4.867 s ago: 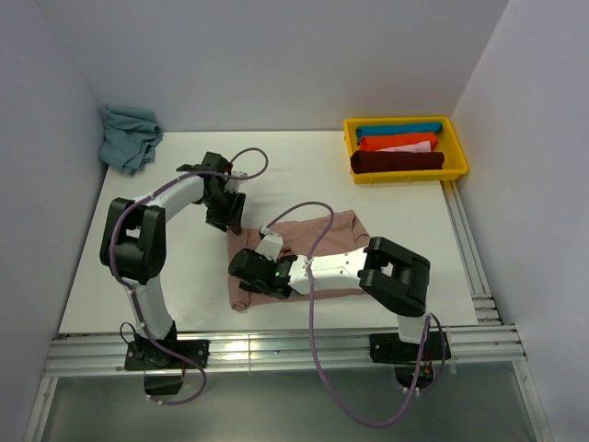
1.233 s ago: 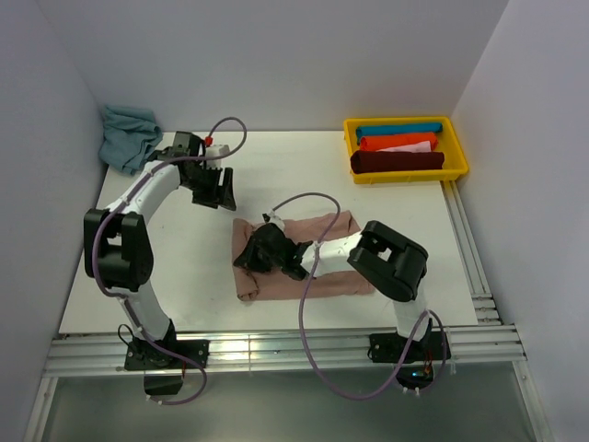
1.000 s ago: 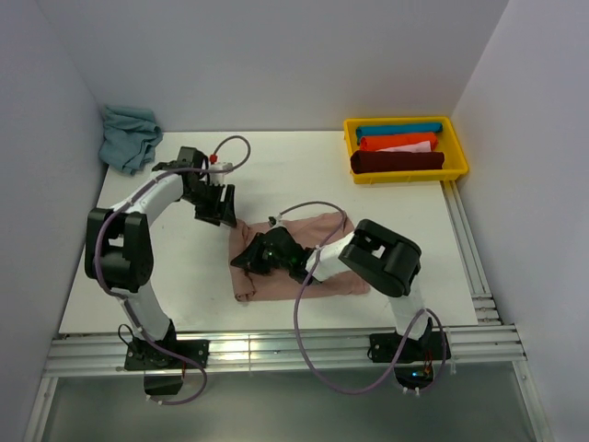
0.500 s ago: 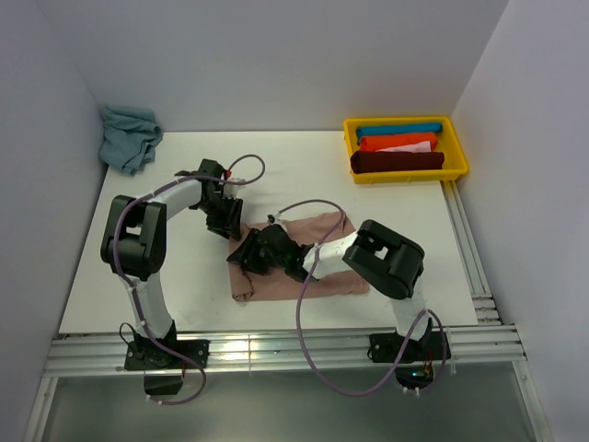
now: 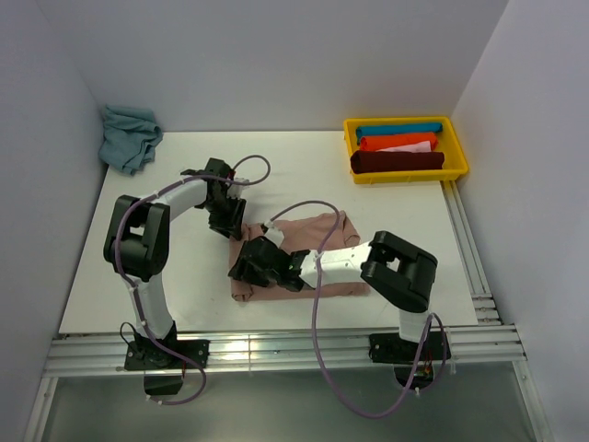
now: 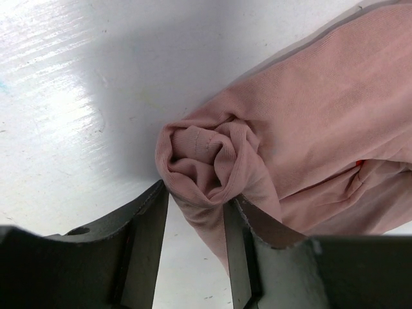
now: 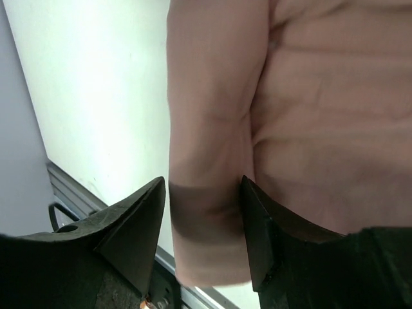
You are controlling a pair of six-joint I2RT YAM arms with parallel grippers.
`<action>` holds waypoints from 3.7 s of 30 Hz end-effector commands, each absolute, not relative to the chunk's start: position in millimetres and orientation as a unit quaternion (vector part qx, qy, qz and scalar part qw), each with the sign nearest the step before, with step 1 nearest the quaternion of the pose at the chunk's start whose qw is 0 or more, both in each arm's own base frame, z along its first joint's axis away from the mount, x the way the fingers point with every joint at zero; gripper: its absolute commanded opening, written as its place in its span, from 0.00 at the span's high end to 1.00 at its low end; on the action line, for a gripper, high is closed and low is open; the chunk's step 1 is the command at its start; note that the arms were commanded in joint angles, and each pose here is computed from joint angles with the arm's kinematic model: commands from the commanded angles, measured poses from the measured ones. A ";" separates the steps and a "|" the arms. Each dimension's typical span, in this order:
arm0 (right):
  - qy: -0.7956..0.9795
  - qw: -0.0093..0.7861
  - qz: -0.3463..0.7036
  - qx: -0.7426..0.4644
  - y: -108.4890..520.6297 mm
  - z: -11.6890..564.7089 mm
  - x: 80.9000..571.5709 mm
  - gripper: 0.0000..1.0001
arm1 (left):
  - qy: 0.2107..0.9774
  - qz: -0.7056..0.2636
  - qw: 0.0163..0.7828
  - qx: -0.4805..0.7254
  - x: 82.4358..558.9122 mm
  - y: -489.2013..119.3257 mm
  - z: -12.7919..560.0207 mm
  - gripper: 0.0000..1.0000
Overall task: Roll the t-shirts
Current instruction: Roll the tshirt
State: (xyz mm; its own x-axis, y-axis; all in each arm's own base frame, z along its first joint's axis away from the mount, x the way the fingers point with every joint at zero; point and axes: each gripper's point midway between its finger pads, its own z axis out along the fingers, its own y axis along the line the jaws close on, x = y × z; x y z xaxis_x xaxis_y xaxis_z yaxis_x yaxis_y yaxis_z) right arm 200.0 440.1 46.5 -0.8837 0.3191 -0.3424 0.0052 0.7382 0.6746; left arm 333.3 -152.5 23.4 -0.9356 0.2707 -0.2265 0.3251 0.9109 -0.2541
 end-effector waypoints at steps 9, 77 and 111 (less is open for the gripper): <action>0.902 0.218 0.363 0.083 445.5 49.2 169.1 0.45 | 0.974 -0.113 0.110 0.159 348.2 -152.3 18.2 0.56; 0.931 0.340 0.134 0.006 446.0 59.7 245.2 0.47 | 0.973 -0.111 0.112 0.171 347.3 -156.6 22.1 0.55; 0.958 0.280 0.057 -0.025 426.9 -6.6 220.9 0.69 | 0.937 -0.224 0.236 0.125 394.7 -164.4 139.0 0.30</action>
